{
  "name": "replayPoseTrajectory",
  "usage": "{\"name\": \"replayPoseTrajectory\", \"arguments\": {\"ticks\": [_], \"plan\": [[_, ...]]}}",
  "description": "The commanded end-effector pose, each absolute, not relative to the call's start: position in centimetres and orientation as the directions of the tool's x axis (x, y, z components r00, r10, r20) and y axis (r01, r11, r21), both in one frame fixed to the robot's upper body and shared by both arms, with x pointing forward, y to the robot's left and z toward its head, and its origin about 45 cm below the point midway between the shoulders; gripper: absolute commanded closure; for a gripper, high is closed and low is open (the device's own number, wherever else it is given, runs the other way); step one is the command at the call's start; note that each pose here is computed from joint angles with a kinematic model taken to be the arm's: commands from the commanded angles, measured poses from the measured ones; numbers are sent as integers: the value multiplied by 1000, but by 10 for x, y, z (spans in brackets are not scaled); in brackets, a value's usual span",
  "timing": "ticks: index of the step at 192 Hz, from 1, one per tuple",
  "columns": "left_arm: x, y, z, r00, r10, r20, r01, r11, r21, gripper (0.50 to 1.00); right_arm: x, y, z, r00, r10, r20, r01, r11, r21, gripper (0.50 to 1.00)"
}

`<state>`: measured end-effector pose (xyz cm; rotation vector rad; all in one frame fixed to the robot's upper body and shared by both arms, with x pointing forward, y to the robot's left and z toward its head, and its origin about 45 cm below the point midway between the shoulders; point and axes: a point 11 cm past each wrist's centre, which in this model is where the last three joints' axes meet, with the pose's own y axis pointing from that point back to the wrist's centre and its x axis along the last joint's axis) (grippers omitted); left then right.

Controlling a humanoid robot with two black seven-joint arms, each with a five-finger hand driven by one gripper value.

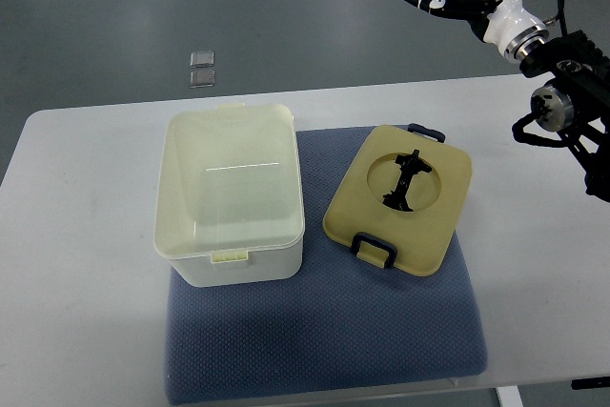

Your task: Open white storage box with right hand

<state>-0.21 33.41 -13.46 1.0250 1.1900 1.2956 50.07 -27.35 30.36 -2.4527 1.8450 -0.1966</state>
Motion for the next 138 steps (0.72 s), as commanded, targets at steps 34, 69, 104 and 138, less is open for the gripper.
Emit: {"name": "replayPoseTrajectory", "arguments": {"ticks": [34, 69, 104, 138], "plan": [[-2, 334, -135, -81, 995, -58, -142, 46, 989, 500, 506, -290, 265, 145, -989, -6, -989, -145, -13, 597], [-2, 334, -135, -81, 995, -58, -143, 46, 989, 500, 502, -301, 240, 84, -994, -71, -995, -87, 41, 572], [-2, 334, -135, -81, 995, -58, -142, 46, 989, 500, 500, -296, 234, 71, -988, -137, -996, -78, 43, 572], [-2, 334, -135, -81, 995, -58, -142, 46, 989, 500, 500, -297, 234, 66, -987, -147, -997, -73, 41, 572]]}}
